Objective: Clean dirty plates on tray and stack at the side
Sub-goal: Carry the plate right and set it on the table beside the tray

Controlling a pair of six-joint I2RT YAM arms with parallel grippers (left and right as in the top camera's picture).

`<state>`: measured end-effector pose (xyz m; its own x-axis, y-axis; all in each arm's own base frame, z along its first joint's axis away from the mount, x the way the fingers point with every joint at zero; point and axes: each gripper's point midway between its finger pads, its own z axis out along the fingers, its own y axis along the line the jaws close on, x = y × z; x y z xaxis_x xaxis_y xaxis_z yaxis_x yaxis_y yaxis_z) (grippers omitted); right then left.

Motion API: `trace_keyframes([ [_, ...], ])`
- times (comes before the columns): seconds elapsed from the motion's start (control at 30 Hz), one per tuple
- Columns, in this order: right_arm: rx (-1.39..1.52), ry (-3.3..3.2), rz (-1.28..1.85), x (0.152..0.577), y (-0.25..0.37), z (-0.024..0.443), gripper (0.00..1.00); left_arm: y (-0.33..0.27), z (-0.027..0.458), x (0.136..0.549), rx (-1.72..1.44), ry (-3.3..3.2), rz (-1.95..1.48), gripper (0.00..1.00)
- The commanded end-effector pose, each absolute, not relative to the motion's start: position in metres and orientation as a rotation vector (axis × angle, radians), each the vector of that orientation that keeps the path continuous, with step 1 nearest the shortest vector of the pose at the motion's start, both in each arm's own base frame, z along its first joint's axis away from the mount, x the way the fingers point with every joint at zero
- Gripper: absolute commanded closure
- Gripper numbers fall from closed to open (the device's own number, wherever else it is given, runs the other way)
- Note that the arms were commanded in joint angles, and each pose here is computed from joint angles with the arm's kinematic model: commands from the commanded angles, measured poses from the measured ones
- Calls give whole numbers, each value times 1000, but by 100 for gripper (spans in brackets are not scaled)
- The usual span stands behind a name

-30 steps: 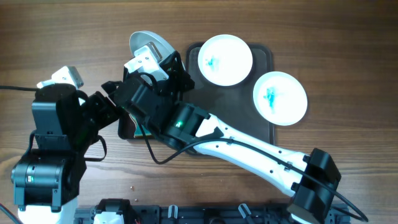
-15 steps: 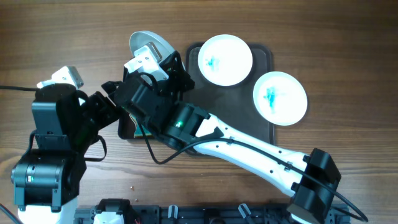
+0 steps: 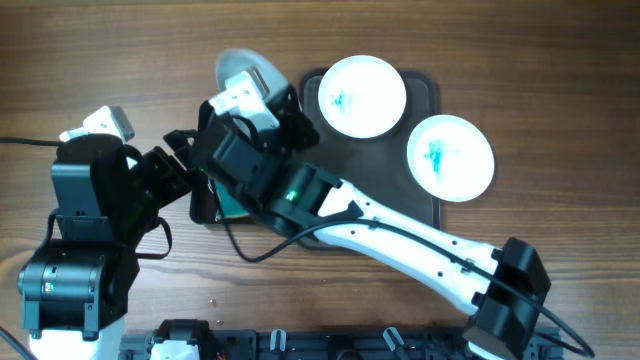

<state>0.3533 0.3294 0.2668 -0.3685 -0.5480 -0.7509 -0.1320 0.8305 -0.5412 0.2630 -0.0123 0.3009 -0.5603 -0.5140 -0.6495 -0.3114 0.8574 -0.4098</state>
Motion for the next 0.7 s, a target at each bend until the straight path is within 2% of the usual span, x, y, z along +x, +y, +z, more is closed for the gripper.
trace_keyframes([
  [0.0,-247,2315,143,340,349,221,96,-16,308,264,-573,2195,-342,0],
  [0.13,-168,2503,417,346,334,215,96,-16,308,264,-573,2195,-342,0],
  [0.33,24,2501,735,372,263,271,96,-16,308,264,-573,2195,-342,0],
  [0.47,253,2456,809,391,176,299,96,-16,308,264,-573,2195,-342,0],
  [0.67,673,2483,614,396,24,271,96,-16,308,264,-573,2195,-342,0],
])
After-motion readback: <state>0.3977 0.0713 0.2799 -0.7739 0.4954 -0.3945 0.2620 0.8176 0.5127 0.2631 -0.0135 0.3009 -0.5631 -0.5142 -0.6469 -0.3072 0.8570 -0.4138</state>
